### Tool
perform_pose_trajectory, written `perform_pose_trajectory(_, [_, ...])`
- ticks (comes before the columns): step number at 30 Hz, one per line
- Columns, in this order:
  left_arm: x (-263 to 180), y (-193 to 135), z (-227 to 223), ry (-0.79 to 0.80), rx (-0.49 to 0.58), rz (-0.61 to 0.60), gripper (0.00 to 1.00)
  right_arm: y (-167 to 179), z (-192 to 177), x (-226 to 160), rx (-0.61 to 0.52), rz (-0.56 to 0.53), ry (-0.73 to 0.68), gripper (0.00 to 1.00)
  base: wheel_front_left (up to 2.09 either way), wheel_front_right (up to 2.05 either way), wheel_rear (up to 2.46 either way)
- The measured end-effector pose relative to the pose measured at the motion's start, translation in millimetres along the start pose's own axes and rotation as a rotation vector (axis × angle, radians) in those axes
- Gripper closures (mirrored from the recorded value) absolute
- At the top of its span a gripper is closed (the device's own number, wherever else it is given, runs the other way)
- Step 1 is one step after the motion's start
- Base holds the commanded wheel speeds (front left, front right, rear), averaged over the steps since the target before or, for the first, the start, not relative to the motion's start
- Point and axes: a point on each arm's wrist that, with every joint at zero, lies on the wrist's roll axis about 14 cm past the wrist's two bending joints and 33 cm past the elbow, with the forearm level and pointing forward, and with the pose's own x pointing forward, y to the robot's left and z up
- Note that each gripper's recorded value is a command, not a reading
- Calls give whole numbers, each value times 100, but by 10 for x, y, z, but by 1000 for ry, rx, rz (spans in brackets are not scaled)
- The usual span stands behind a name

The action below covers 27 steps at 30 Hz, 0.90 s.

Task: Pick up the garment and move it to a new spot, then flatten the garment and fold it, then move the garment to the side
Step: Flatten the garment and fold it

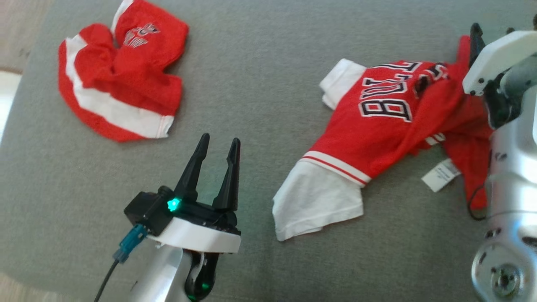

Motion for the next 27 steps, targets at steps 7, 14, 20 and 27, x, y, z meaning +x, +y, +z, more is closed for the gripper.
perform_pose_trajectory(7, [-44, 148, -27, 11, -6, 48, 0, -13, -334, 234, -74, -47, 173, 0, 0, 0, 0])
perform_pose_trajectory(14, [-32, 168, -43, 16, -11, 53, 0, -189, -552, 266, -33, -104, 269, 82, 0, 0, 0])
perform_pose_trajectory(20, [-20, 132, -52, 18, -14, 42, 0, 22, -461, 312, 41, -34, 225, 100, 0, 0, 0])
perform_pose_trajectory(27, [-10, 33, 32, -6, -12, 13, 0, 378, 542, 237, 67, 74, -132, 100, 0, 0, 0])
